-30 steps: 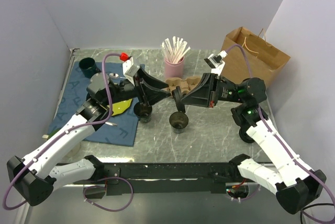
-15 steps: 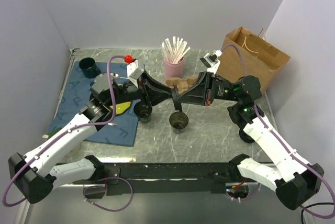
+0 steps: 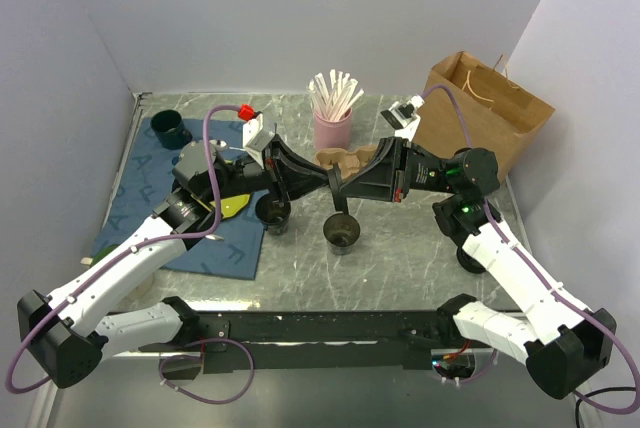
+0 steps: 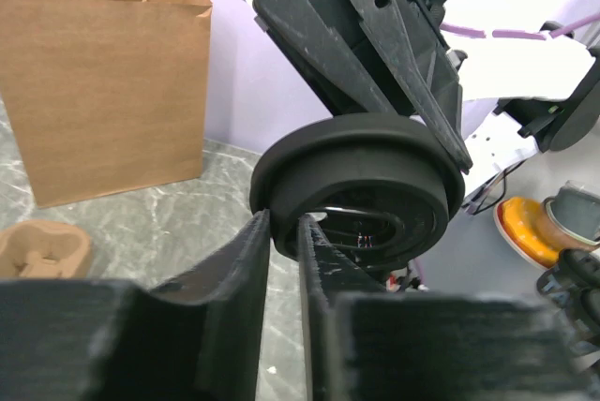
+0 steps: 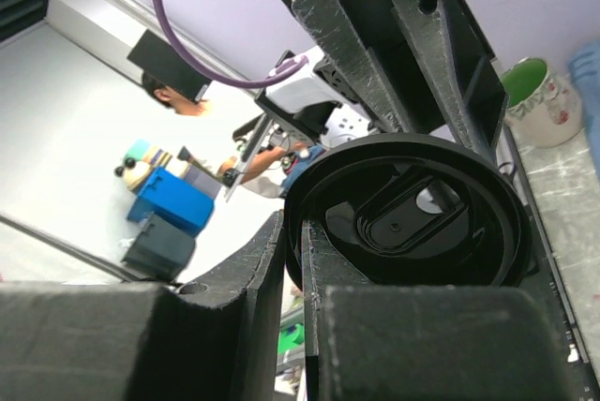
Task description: Pack the takeout coffee
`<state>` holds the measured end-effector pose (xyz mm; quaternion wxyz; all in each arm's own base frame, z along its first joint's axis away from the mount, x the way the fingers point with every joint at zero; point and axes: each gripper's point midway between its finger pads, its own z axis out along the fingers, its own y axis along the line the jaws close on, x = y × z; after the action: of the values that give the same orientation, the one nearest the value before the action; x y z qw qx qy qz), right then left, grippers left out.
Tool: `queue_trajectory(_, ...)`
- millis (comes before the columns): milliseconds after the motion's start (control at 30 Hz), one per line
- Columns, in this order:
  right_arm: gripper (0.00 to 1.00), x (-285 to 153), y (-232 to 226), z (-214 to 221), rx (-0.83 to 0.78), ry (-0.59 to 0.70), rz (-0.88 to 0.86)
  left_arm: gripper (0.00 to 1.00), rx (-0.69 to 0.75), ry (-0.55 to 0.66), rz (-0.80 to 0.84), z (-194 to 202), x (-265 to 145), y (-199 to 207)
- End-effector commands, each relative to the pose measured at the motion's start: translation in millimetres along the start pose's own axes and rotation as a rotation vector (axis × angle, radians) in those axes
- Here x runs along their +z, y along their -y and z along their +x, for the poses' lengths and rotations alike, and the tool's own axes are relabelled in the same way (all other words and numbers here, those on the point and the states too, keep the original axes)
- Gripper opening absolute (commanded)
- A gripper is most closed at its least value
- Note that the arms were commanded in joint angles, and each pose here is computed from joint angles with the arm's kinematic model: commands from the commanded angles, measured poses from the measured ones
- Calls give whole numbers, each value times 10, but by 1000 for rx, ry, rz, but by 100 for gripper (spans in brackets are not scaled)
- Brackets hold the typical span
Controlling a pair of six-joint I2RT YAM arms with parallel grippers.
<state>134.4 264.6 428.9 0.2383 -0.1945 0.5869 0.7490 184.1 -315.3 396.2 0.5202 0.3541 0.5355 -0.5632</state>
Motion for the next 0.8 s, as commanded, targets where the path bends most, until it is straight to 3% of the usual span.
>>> queue_trajectory(0,17,0,-139,78,-54,-38,-50,13,14,27,80,-97,22,160)
queue_trajectory(33,18,-4,-108,86,-45,-42,-34,2,13,28,79,-98,17,164)
queue_trajectory(200,27,-13,-42,88,-47,-37,21,1,-17,17,39,-78,-19,137)
queue_trajectory(367,30,-23,-2,73,-62,-18,58,1,-77,14,0,7,-69,105)
queue_trajectory(400,39,-25,22,74,-58,-14,66,1,-82,19,-13,9,-79,91)
queue_trajectory(567,61,-105,116,0,-55,55,173,1,-143,-36,-119,157,-116,-75)
queue_trajectory(700,70,-290,186,-150,-68,166,338,1,-229,-80,-290,250,-168,-326)
queue_trajectory(767,74,-448,274,-254,-84,246,498,1,-333,-170,-418,492,-267,-482)
